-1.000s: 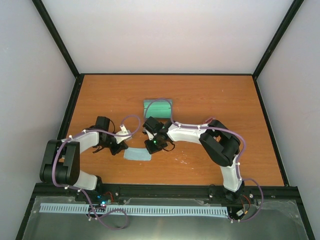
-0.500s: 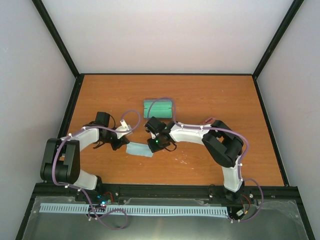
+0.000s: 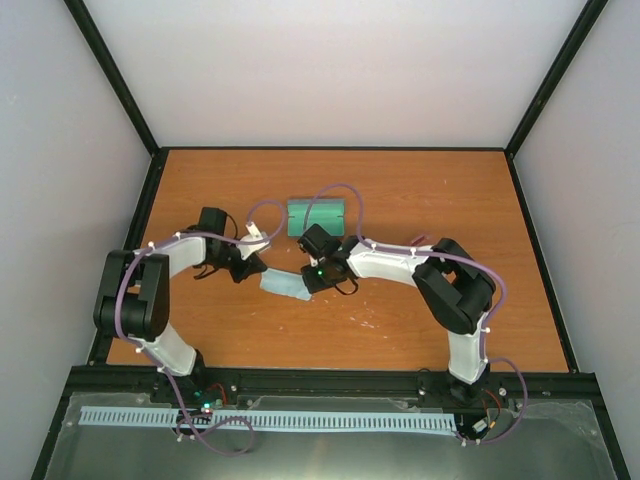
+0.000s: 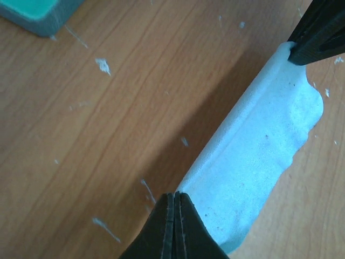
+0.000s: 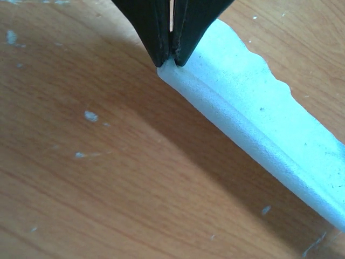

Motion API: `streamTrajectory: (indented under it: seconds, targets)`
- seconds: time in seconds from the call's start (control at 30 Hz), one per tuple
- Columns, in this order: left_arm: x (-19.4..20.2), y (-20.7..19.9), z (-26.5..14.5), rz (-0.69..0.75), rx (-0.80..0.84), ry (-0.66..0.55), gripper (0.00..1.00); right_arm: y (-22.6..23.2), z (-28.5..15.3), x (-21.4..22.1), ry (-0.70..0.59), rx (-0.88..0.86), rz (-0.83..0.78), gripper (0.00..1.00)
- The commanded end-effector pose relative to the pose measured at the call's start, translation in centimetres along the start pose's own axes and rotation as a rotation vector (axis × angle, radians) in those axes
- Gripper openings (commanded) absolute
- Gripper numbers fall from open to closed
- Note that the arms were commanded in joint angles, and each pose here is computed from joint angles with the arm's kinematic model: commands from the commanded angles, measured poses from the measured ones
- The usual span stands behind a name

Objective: Organize the sunglasses
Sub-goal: Pick up the glasses cleaning cloth from the center of the board, then place the glasses cleaning cloth in the sunglasses case.

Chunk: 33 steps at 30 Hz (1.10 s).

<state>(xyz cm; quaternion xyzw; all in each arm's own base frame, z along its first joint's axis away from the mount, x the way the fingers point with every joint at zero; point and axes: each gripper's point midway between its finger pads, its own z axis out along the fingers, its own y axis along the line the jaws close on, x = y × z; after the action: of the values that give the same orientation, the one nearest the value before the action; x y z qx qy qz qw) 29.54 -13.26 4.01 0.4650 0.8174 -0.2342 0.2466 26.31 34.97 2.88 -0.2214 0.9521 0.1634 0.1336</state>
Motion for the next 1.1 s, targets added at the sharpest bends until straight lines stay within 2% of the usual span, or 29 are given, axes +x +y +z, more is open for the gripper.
streamTrajectory:
  seconds: [0.0,0.2,1.07]
  targets:
    - [-3.3,1.0,0.4,0.031,0.019,-0.064,0.01,-0.8,-1.4,-2.5,-0.076,0.010,0.004,0.03]
    - [-5.3,2.2,1.3,0.045,0.034,-0.078,0.01,-2.4,-2.3,-4.3,-0.112,0.030,0.011,0.03]
    - [-12.0,8.2,4.0,0.075,0.064,-0.129,0.01,-8.6,-2.2,-11.4,-0.123,0.053,0.014,0.03]
